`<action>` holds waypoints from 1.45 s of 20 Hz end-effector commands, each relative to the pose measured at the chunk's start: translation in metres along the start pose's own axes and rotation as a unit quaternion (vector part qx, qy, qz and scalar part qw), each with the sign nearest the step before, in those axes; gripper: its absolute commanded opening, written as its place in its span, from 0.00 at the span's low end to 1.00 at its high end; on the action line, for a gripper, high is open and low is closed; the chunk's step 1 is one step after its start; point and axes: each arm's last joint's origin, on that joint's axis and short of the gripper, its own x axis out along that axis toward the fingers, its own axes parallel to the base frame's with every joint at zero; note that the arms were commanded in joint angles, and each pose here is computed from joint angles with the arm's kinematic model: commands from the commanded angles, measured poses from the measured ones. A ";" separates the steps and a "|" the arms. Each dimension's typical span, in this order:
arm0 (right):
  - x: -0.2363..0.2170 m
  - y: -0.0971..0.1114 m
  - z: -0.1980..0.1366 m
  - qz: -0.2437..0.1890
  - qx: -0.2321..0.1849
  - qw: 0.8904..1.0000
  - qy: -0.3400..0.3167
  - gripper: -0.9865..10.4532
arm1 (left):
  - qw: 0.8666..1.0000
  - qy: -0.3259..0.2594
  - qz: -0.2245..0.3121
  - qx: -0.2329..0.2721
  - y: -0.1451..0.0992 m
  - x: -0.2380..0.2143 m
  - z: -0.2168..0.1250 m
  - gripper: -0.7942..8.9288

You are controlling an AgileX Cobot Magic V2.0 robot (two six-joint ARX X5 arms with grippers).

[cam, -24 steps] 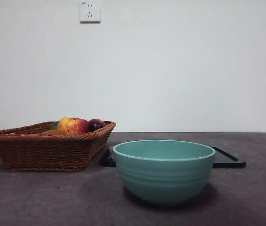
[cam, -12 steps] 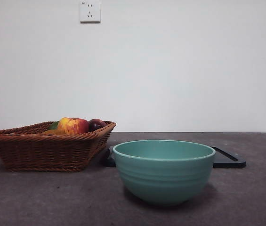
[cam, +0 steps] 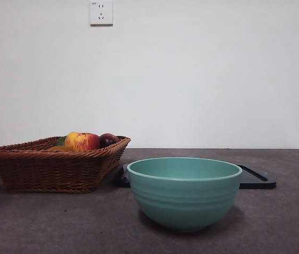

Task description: Pick up the wifruite, put it on the bowl, pick up the plate, put it on desk

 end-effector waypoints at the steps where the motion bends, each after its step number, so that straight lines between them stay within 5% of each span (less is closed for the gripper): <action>1: -0.003 0.003 0.004 0.007 -0.015 1.000 -0.009 0.09 | 1.000 -0.013 -0.003 0.019 -0.003 -0.004 0.005 0.10; 3: -0.003 0.003 0.004 0.007 -0.014 1.000 -0.008 0.11 | 1.000 -0.013 -0.003 0.018 -0.003 -0.004 0.005 0.16; 7: -0.003 0.003 0.004 0.007 -0.010 1.000 -0.008 0.44 | 1.000 -0.013 -0.003 0.018 -0.003 -0.004 0.005 0.52; 18: -0.003 0.003 0.004 0.007 -0.008 1.000 -0.008 0.44 | 1.000 -0.013 -0.004 0.001 0.004 0.011 0.019 0.53; 29: -0.003 0.003 0.004 0.007 -0.008 1.000 -0.008 0.44 | 0.998 0.058 0.009 -0.001 0.016 0.108 0.083 0.53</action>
